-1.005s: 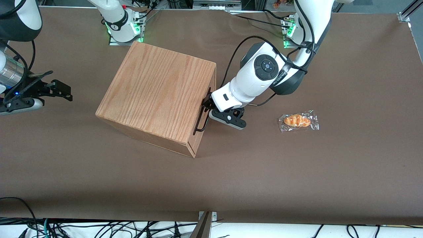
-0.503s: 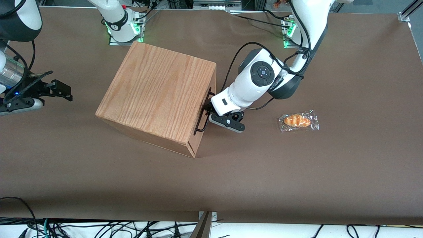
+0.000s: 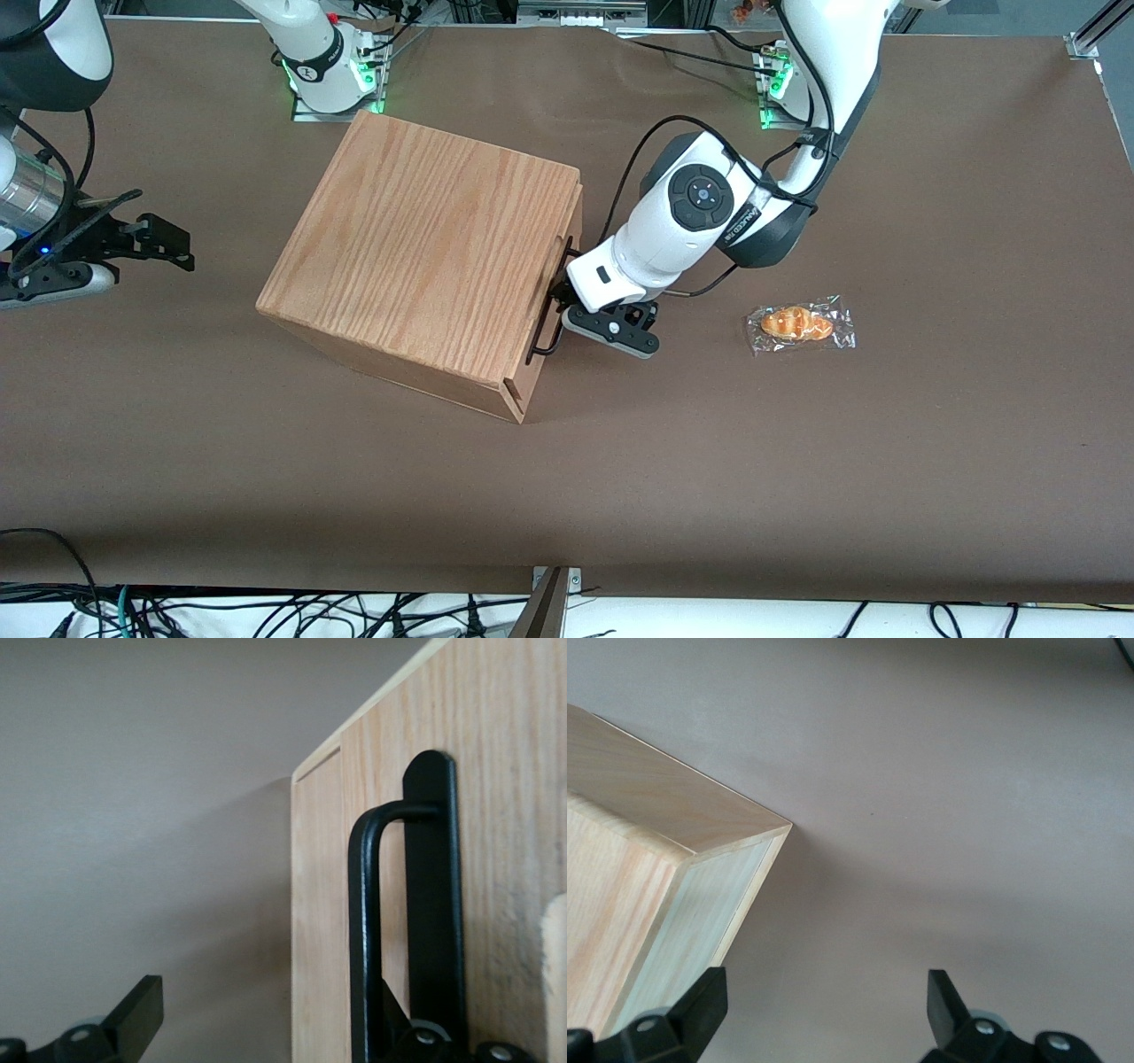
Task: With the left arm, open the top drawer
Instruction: 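Pull the handle with the left gripper, sliding the drawer out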
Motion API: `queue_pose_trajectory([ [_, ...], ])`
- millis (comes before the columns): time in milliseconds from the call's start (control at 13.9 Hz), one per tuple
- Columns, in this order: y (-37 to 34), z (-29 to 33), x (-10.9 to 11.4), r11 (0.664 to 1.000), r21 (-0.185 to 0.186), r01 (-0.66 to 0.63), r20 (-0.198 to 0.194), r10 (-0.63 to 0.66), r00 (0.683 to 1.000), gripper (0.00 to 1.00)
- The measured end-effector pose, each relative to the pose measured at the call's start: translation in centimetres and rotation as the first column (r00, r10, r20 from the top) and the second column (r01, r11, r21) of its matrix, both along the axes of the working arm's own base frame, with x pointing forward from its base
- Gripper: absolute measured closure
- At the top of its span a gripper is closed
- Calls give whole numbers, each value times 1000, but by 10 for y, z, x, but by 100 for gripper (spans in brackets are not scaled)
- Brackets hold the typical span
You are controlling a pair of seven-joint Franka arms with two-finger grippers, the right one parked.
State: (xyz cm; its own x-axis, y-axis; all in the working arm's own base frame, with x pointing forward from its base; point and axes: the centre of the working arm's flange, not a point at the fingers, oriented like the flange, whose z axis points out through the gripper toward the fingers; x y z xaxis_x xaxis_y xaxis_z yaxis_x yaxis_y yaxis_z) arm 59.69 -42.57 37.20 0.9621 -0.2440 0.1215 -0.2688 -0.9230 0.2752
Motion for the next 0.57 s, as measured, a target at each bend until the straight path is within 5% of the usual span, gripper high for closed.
queue_pose_trajectory([
  [574, 27, 4, 10, 999, 48, 1, -31, 1, 1000, 0],
])
